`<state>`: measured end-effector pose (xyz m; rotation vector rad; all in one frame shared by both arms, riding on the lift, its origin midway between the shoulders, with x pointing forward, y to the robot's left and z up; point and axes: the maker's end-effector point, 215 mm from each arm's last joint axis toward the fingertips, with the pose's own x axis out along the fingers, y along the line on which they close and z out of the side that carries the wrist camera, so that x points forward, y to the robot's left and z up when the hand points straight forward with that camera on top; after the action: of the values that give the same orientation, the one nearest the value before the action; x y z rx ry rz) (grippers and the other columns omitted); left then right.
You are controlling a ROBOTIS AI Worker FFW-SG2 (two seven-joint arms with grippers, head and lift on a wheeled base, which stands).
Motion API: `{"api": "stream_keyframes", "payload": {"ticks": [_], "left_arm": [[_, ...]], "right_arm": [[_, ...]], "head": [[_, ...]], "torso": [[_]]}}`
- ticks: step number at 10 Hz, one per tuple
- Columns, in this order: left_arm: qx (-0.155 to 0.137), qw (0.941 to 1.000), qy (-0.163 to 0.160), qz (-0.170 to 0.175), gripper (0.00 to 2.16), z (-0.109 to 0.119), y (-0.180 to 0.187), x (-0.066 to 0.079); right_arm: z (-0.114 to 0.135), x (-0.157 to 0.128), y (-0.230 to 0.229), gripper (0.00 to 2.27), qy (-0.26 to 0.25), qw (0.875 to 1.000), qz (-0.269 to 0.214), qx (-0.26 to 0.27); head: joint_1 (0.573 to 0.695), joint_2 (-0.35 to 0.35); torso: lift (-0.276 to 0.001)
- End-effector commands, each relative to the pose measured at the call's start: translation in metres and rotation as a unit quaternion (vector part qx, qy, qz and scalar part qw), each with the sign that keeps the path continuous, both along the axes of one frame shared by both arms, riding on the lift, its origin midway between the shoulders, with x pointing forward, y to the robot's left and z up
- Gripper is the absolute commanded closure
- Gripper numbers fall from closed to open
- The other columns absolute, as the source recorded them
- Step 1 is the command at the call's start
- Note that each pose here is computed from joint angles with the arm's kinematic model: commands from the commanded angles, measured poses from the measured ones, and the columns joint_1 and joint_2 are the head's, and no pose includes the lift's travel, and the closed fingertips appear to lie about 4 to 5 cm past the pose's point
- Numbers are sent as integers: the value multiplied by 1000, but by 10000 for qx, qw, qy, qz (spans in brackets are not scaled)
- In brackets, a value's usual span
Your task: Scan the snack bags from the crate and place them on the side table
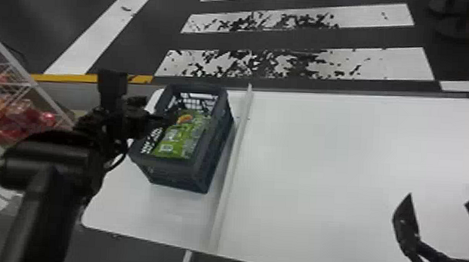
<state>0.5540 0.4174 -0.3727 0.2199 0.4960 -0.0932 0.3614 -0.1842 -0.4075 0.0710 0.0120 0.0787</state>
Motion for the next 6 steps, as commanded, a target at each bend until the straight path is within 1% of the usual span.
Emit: {"api": "stream_keyframes", "payload": {"ticks": [1,4,5,6], "left_arm": [[66,9996,255,-89,134,-17,3,11],[144,9963,790,-318,134,-54,0,22],[152,9943,994,-357,134,-66,0,23],[143,9913,1200,-519,134,-79,-7,22]], "right_arm": [[-1,-2,4,60,10,10000,38,-5],[-1,-2,14,60,43,9999,126,-31],[-2,-1,15,60,75,9998,148,-70],[-3,-1,16,60,115,9997,178,-85]], "head": [[695,277],[695,284],[695,285],[695,286]], "torso": [[-50],[-50],[-50],[-50]]}}
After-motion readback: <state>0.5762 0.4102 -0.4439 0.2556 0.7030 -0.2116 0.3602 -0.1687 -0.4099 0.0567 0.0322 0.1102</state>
